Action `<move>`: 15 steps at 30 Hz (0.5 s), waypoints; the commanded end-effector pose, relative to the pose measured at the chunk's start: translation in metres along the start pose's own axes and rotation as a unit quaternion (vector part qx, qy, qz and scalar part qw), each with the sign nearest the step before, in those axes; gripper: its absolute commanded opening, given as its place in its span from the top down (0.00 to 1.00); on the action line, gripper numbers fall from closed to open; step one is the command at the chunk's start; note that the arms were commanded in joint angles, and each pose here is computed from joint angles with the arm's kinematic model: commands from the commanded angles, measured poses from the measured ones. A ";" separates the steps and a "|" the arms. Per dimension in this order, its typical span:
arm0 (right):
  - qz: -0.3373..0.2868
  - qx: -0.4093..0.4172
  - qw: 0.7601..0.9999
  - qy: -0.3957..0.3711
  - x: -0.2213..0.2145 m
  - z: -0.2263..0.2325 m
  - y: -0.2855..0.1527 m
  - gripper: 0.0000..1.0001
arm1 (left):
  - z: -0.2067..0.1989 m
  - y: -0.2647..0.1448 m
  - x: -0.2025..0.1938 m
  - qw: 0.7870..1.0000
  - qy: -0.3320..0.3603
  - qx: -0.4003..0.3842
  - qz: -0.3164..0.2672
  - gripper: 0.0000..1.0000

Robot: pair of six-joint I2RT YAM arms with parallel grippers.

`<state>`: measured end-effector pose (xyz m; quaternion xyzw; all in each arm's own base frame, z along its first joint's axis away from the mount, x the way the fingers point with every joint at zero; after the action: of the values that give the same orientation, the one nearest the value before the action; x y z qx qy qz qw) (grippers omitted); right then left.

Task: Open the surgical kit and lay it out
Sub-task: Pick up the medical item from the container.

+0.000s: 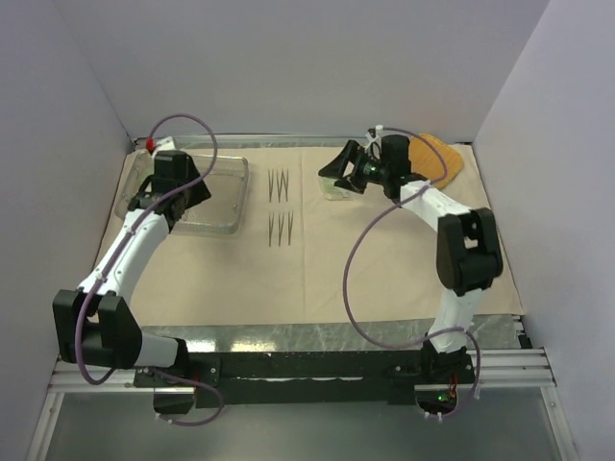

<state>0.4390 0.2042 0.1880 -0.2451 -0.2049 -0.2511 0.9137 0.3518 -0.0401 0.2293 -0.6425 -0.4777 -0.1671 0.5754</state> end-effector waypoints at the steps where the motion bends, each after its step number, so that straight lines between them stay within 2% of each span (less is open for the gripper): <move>1: 0.019 -0.099 0.993 -0.064 -0.026 -0.002 -0.043 0.09 | 0.019 0.017 0.052 0.998 -0.043 0.009 -0.049 0.45; 7: 0.022 -0.133 0.987 -0.091 -0.048 0.000 -0.066 0.09 | 0.072 0.063 0.083 0.993 -0.086 0.059 -0.052 0.46; 15: 0.026 -0.142 0.985 -0.099 -0.065 -0.010 -0.076 0.08 | 0.133 0.133 0.088 0.978 -0.184 0.101 -0.020 0.48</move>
<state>0.3512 0.1694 0.1577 -0.3982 -0.2117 -0.2169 0.8658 0.4368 0.1127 0.1877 -0.5869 -0.5738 -0.0293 0.5704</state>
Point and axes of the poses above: each gripper's point midway between its finger pads, its own y axis out along the fingers, its own z axis along the line the jaws close on, x = y × z, the point moved 5 cm from there along -y, back along the fingers, and after that the axes turned 2 degrees about -y, right-handed, at the moved point
